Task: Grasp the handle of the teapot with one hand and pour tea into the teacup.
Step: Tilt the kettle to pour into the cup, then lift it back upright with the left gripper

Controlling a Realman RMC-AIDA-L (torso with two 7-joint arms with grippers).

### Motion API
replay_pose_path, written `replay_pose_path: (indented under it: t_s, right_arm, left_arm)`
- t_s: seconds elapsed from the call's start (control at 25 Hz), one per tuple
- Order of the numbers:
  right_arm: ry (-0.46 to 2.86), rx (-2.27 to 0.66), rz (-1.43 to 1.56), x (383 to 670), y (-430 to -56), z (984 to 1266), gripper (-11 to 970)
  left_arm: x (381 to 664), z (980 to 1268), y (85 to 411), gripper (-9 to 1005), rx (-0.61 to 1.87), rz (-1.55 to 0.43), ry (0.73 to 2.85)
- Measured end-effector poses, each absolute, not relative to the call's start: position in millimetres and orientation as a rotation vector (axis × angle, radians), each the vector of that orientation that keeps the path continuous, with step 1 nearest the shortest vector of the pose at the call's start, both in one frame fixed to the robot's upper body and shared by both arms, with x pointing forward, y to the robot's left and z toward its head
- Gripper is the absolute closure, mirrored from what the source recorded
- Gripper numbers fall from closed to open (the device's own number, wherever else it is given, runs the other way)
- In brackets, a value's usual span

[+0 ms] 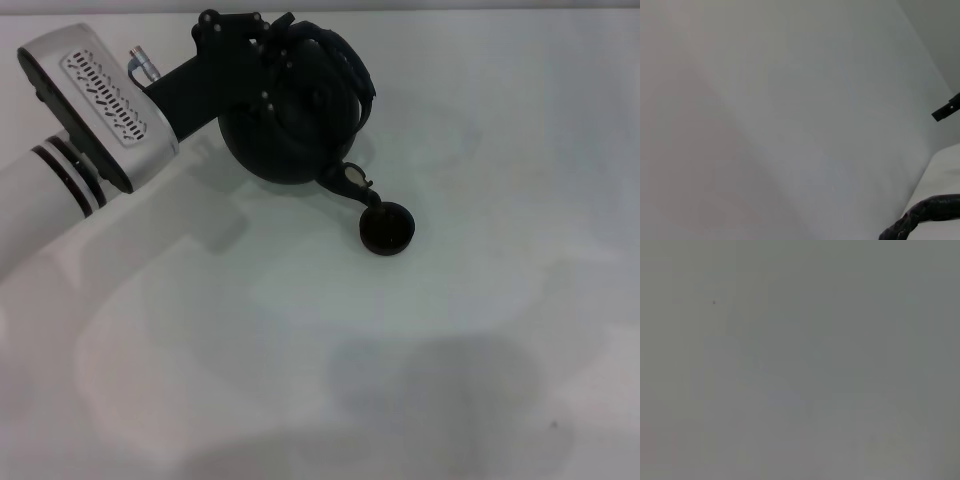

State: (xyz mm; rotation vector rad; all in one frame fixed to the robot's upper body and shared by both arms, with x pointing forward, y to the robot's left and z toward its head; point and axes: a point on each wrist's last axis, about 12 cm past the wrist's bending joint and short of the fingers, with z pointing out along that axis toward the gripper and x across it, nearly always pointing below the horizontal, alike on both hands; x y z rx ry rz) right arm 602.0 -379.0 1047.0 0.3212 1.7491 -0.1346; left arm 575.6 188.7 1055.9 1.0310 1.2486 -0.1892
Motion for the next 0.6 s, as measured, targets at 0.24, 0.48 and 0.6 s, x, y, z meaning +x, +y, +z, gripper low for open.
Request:
replay_pose_path:
  t_s: [0.24,0.48,0.6]
  right_arm:
    - [1.75,0.321,-0.134,601.9,-378.9,1046.8,114]
    - [1.751,0.322,-0.133,601.7,-378.2,1046.3,114]
    - [1.751,0.322,-0.133,601.7,-378.2,1046.3,114]
  left_arm:
    - [574.5,1054.9,188.2,887,0.994,-0.228,1.278]
    - [576.2,1056.3,190.5,887,0.858,-0.353,1.367]
    - [577.0,1056.7,194.5,887,0.792,-0.368,1.39]
